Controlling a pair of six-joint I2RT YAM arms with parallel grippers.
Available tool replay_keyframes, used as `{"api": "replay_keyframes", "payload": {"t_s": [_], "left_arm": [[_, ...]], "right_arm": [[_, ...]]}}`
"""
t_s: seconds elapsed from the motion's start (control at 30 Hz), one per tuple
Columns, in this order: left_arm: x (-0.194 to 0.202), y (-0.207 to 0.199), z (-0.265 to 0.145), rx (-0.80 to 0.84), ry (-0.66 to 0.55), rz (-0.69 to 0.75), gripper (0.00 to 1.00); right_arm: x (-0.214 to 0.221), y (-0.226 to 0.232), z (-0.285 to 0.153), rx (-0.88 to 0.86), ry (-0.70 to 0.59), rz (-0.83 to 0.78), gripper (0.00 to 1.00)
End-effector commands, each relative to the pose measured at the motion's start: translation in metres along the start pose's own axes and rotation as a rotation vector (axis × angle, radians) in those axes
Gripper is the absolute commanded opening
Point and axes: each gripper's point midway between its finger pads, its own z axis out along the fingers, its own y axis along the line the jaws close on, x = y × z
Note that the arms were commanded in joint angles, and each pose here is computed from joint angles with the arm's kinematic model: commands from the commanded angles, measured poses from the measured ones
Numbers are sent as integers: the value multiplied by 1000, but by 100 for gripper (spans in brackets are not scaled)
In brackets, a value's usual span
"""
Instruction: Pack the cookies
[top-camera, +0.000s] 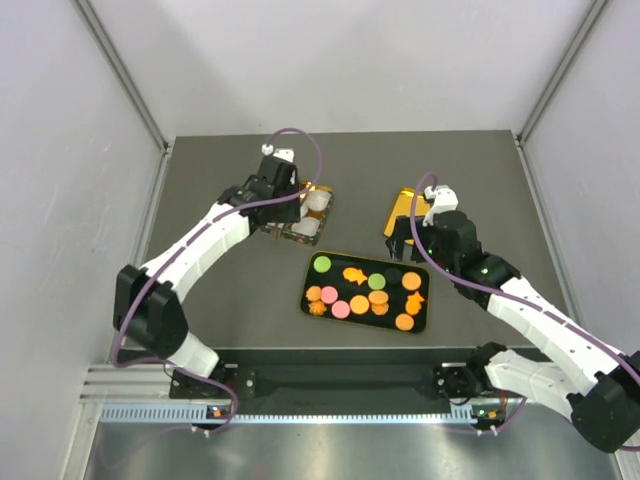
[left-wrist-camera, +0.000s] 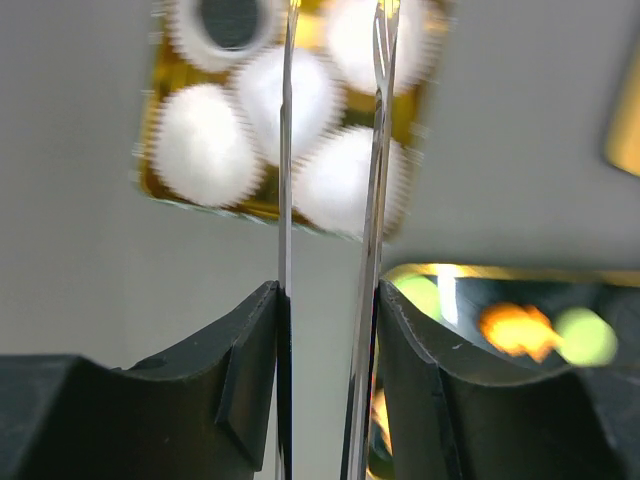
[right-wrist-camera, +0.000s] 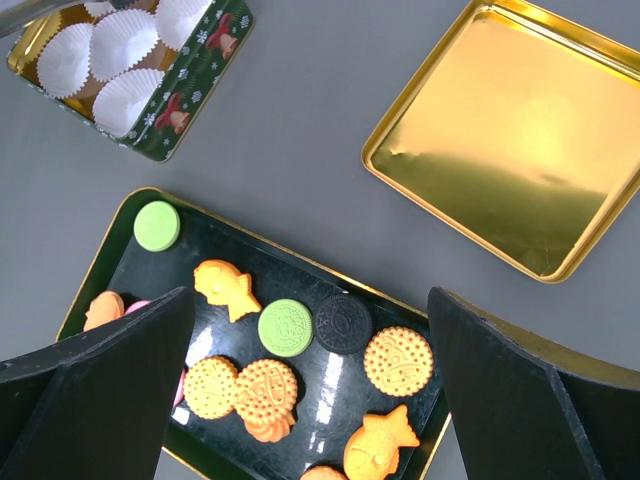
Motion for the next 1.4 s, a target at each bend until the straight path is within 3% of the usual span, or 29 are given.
{"api": "replay_keyframes", "payload": {"t_s": [0.0, 0.33, 0.6, 1.37], "left_arm": [[-12, -30, -60, 146, -78, 38, 47], [94, -65, -108, 287, 85, 136, 46], [134, -58, -128, 309, 166, 166, 46], [150, -42, -99, 186, 180, 177, 50]], "right_arm": [[-8, 0, -2, -8, -37, -10, 100], [-6, 0, -1, -5, -28, -14, 100], [-5, -1, 2, 2, -21, -17, 100], [-4, -1, 2, 1, -19, -18, 100]]}}
